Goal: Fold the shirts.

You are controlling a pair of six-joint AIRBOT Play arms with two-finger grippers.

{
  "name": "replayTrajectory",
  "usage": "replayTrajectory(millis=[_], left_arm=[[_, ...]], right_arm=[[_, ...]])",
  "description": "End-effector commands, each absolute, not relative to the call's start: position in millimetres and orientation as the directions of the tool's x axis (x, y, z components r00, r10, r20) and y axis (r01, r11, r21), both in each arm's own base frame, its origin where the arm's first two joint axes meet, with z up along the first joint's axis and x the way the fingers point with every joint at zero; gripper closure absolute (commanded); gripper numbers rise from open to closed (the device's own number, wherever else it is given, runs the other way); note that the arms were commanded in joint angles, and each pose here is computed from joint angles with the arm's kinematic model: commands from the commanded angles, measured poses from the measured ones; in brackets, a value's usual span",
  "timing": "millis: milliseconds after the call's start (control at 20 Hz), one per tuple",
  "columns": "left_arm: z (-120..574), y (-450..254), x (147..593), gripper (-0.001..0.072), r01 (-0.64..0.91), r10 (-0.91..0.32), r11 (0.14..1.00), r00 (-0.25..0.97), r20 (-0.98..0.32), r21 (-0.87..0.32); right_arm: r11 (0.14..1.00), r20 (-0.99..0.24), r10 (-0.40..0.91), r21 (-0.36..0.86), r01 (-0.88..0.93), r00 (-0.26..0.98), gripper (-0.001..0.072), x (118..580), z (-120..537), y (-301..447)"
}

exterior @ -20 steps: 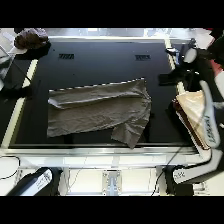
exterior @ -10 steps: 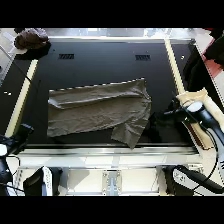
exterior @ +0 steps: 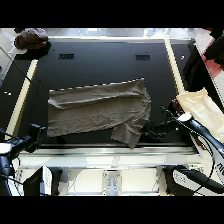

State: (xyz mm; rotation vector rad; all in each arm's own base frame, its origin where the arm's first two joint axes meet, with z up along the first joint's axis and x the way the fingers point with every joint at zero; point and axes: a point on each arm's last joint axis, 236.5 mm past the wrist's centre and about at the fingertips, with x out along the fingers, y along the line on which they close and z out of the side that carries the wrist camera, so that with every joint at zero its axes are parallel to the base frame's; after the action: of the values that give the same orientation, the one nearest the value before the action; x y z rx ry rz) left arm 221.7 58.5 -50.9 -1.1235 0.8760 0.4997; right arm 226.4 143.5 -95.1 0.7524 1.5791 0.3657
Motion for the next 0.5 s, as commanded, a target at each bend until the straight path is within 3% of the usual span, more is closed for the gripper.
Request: replayTrajectory(millis=[0, 100, 250, 300, 350, 450], left_arm=[[-52.3, 55.5, 223.0, 0.009, -0.733, -0.092, 0.368, 0.583, -0.807, -0.572], [-52.2, 55.6, 223.1, 0.009, -0.733, -0.092, 0.368, 0.583, -0.807, -0.572], [-52.3, 55.7, 223.1, 0.009, -0.733, -0.091, 0.369, 0.583, -0.807, -0.572], [-52.3, 55.7, 223.1, 0.009, -0.733, -0.091, 0.369, 0.583, -0.807, -0.572], [-52.3, 55.5, 223.0, 0.009, -0.733, -0.092, 0.368, 0.583, -0.807, -0.572], [-51.5, 52.3, 223.6, 0.009, -0.743, -0.106, 0.328, 0.586, -0.804, -0.584]], right_arm=[[0.742, -0.756, 0.653, 0.623, 0.246, -0.055, 0.0264, 216.7, -109.1, 162.6], [0.728, -0.745, 0.666, 0.635, 0.258, -0.046, 0.0345, 220.0, -112.2, 174.2], [0.718, -0.739, 0.674, 0.652, 0.243, -0.011, 0.0349, 229.1, -110.3, 186.2], [0.716, -0.736, 0.677, 0.656, 0.239, -0.007, 0.0496, 230.7, -108.8, 188.4], [0.704, -0.726, 0.688, 0.669, 0.238, 0.002, 0.07, 233.5, -105.4, 191.1], [0.684, -0.698, 0.716, 0.704, 0.191, 0.009, 0.0702, 238.2, -92.7, 198.0]])
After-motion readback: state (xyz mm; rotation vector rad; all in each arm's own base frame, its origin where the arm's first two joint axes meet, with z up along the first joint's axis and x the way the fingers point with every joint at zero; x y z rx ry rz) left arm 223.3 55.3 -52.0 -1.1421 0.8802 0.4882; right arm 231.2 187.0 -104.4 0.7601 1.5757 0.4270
